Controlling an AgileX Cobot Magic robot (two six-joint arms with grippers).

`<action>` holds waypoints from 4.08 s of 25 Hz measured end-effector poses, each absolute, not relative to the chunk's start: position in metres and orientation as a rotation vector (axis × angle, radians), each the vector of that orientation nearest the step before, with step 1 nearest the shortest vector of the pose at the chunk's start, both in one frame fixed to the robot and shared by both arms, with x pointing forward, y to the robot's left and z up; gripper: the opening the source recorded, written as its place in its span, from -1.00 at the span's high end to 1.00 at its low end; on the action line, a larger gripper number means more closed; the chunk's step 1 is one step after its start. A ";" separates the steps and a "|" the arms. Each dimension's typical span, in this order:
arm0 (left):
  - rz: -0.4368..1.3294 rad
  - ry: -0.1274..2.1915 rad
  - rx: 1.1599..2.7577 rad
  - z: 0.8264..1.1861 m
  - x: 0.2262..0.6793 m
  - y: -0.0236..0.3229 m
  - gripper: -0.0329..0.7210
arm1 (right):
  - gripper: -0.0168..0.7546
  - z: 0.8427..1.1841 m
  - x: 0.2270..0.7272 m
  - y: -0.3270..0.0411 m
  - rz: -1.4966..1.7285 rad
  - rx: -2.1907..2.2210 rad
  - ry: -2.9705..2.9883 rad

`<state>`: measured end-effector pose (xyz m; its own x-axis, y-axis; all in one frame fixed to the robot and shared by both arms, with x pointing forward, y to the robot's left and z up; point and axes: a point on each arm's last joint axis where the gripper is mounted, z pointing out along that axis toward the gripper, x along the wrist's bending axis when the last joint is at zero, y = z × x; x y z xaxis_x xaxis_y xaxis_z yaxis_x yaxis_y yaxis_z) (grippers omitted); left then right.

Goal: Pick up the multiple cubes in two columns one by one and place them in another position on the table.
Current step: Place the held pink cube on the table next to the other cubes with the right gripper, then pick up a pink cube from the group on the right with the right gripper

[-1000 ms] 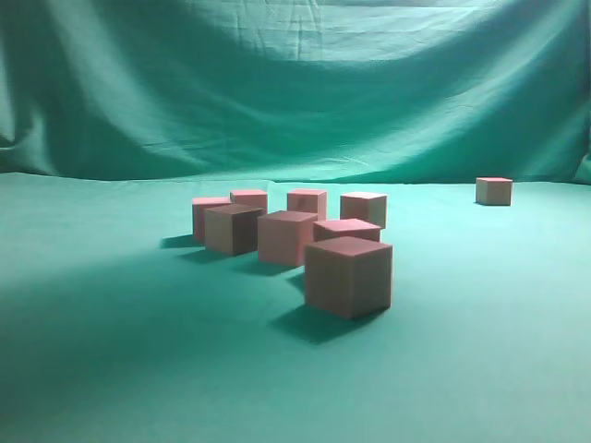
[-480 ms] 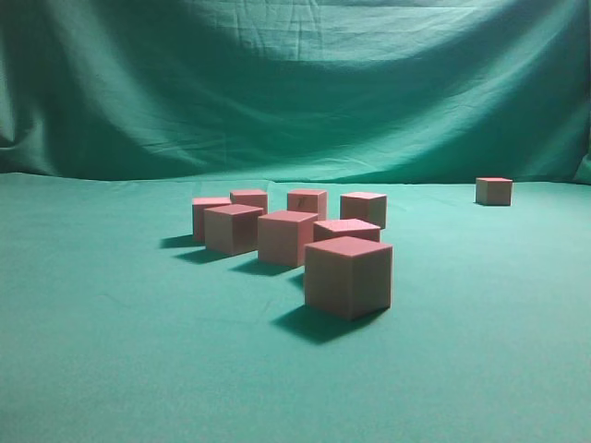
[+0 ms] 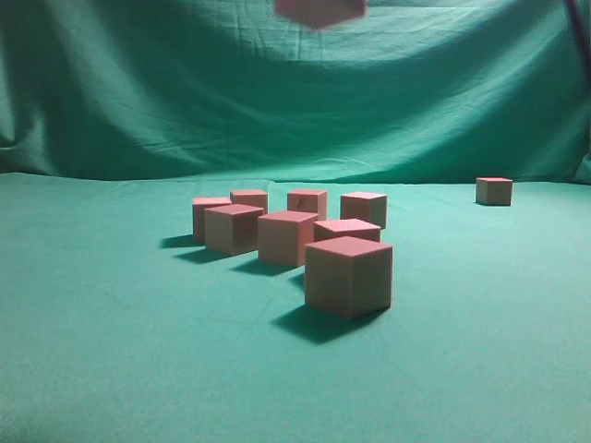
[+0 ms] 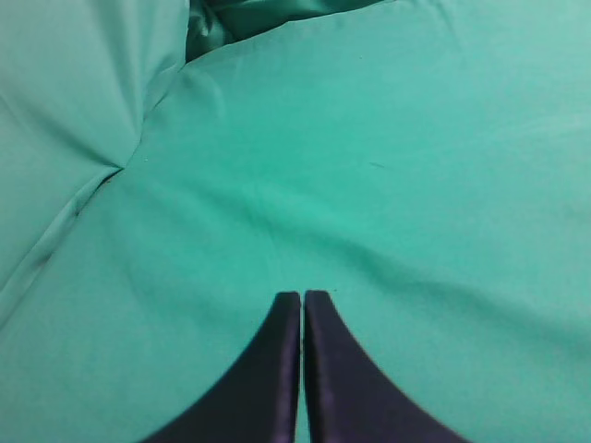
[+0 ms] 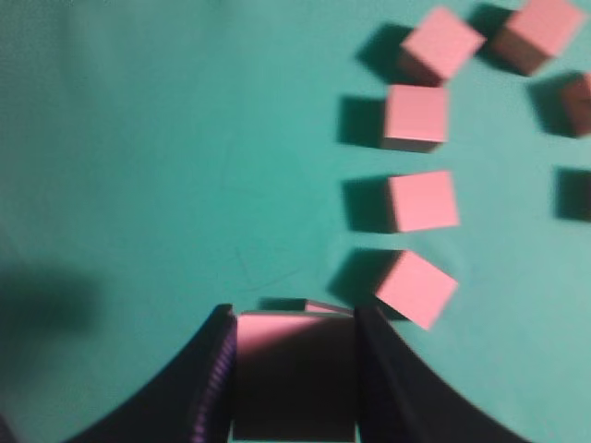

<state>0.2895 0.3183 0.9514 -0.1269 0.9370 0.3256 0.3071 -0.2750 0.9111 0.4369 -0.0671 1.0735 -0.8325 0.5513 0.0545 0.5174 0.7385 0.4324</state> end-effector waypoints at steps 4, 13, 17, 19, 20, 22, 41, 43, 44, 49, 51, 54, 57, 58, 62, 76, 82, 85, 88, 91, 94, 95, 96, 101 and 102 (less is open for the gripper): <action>1.427 1.399 1.576 0.951 0.289 0.318 0.91 | 0.27 1.045 0.424 -0.060 0.691 0.656 2.899; 1.427 1.399 1.576 0.951 0.289 0.318 0.91 | 0.27 1.004 0.433 -0.041 0.664 0.509 2.972; 1.427 1.399 1.576 0.951 0.289 0.318 0.91 | 0.27 0.990 0.437 -0.034 0.663 0.448 2.990; 1.427 1.399 1.576 0.951 0.289 0.318 0.91 | 0.27 0.983 0.439 -0.032 0.651 0.419 2.995; 1.427 1.399 1.576 0.951 0.289 0.318 0.91 | 0.27 0.980 0.440 -0.030 0.644 0.411 2.999; 1.427 1.399 1.576 0.951 0.289 0.318 0.91 | 0.27 0.973 0.442 -0.029 0.629 0.410 3.005; 1.427 1.399 1.576 0.951 0.289 0.318 0.91 | 0.27 0.945 0.448 -0.020 0.602 0.341 3.027; 1.427 1.399 1.576 0.951 0.289 0.318 0.91 | 0.10 0.945 0.448 -0.020 0.597 0.329 3.030; 1.427 1.399 1.576 0.951 0.289 0.318 0.91 | -0.02 0.944 0.448 -0.020 0.590 0.322 3.036; 1.427 1.399 1.576 0.951 0.289 0.318 0.91 | -0.54 0.966 0.455 -0.009 0.627 0.285 3.036; 1.427 1.399 1.576 0.951 0.289 0.318 0.91 | -0.51 0.981 0.459 -0.004 0.627 0.258 3.039; 1.427 1.399 1.576 0.951 0.289 0.318 0.91 | -0.51 1.008 0.466 0.004 0.622 0.243 3.032; 1.427 1.399 1.576 0.951 0.289 0.318 0.91 | -0.51 1.040 0.476 0.008 0.622 0.263 2.976; 1.427 1.399 1.576 0.951 0.289 0.318 0.91 | -0.51 1.051 0.482 0.008 0.628 0.300 2.940; 1.427 1.399 1.576 0.951 0.289 0.318 0.91 | -0.51 1.093 0.524 -0.013 0.680 0.627 2.733; 1.427 1.399 1.576 0.951 0.289 0.318 0.91 | -0.40 1.079 0.668 -0.212 0.571 1.749 2.040; 1.427 1.399 1.576 0.951 0.289 0.318 0.91 | -0.40 1.021 0.706 -0.238 0.560 1.808 1.971; 1.427 1.399 1.576 0.951 0.289 0.318 0.91 | -0.40 0.999 0.718 -0.238 0.579 1.798 1.961; 1.427 1.399 1.576 0.951 0.289 0.318 0.91 | -0.40 0.976 0.726 -0.237 0.572 1.801 1.970; 1.427 1.399 1.576 0.951 0.289 0.318 0.91 | -0.40 0.955 0.730 -0.236 0.547 1.815 1.990; 1.427 1.399 1.576 0.951 0.289 0.318 0.91 | -0.40 0.940 0.732 -0.236 0.527 1.826 2.004; 1.427 1.399 1.576 0.951 0.289 0.318 0.91 | -0.40 0.937 0.732 -0.236 0.523 1.828 2.007; 1.427 1.399 1.576 0.951 0.289 0.318 0.91 | -0.40 0.936 0.732 -0.236 0.520 1.830 2.008; 1.427 1.399 1.576 0.951 0.289 0.318 0.91 | 0.06 0.932 0.733 -0.236 0.520 1.830 2.009; 1.427 1.399 1.576 0.951 0.289 0.318 0.91 | 0.21 0.932 0.733 -0.236 0.519 1.830 2.010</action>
<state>0.2895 0.3183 0.9514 -0.1269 0.9370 0.3256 0.3071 -0.2750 0.9111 0.7333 -0.2355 0.9319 -0.0864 0.9959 -0.0258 0.8589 0.0876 0.5047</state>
